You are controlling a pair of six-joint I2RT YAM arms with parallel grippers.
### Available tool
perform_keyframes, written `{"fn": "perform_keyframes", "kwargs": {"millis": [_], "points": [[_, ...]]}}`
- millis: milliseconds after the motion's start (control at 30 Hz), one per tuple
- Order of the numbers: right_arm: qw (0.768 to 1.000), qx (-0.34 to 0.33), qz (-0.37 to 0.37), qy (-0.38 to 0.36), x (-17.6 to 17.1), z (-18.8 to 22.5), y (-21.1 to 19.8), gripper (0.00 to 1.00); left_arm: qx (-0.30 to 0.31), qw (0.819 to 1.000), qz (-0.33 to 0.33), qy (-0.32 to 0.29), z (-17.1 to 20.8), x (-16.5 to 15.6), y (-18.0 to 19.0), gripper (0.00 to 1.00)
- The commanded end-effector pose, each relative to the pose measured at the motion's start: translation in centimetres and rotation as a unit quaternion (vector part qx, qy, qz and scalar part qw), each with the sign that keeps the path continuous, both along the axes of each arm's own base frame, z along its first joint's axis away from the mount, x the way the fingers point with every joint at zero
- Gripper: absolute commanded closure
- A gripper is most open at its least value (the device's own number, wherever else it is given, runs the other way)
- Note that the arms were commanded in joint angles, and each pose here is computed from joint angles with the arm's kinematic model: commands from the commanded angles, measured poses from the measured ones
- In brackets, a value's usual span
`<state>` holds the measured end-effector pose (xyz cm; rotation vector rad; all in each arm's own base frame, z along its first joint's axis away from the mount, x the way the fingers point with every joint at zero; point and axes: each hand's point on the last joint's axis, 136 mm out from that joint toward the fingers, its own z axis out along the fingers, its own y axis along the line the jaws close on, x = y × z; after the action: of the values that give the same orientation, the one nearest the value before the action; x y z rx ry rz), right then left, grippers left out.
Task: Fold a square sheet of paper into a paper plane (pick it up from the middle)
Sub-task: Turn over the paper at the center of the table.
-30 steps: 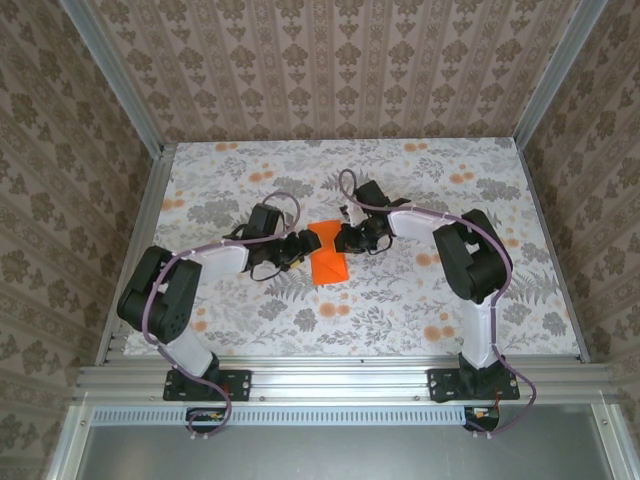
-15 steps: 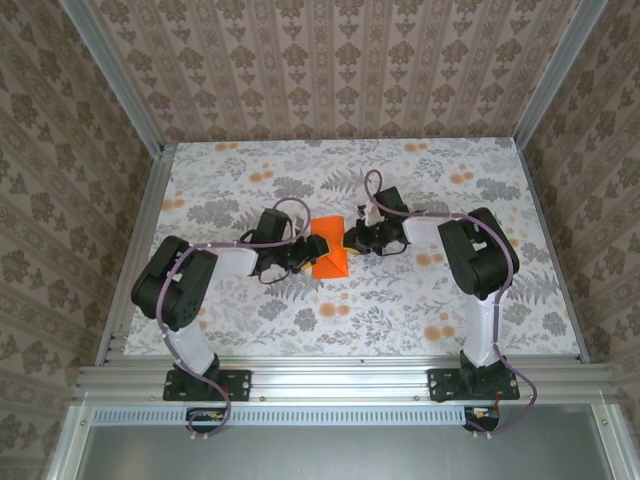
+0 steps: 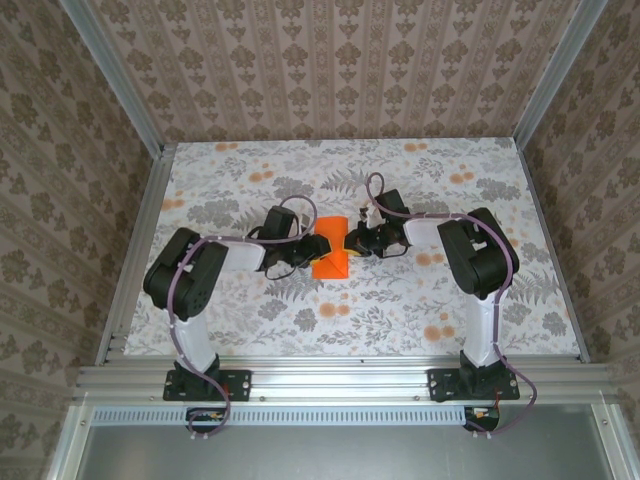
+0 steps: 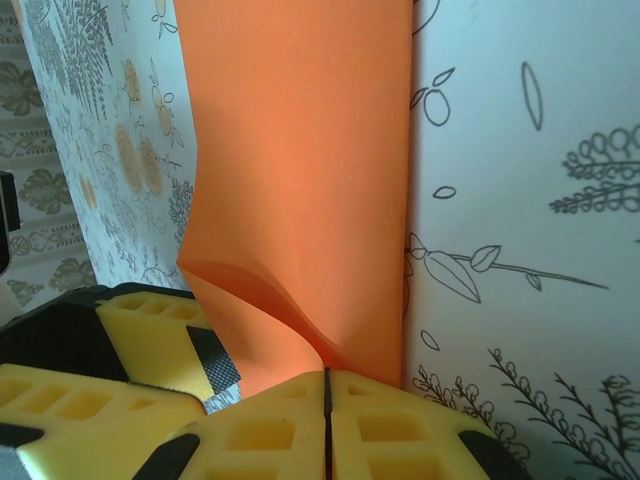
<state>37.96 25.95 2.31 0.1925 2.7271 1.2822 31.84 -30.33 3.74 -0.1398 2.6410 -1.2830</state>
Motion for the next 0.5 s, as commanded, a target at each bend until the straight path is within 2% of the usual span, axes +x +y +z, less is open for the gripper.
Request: {"fn": "perform_keyframes", "kwargs": {"millis": [0,300,467], "points": [[1.000,0.002,-0.005,0.014,-0.28,-0.88,-0.34,0.90,0.004,1.000,-0.006,-0.017,-0.10,0.78,-0.37,0.63],[1.000,0.002,-0.004,0.014,-0.40,-0.75,-0.36,0.89,0.006,1.000,0.003,-0.022,-0.17,1.23,-0.36,0.75],[1.000,0.001,-0.005,0.013,-0.36,-0.72,-0.38,0.89,0.001,1.000,0.007,-0.025,0.03,1.51,-0.49,0.78]]}}
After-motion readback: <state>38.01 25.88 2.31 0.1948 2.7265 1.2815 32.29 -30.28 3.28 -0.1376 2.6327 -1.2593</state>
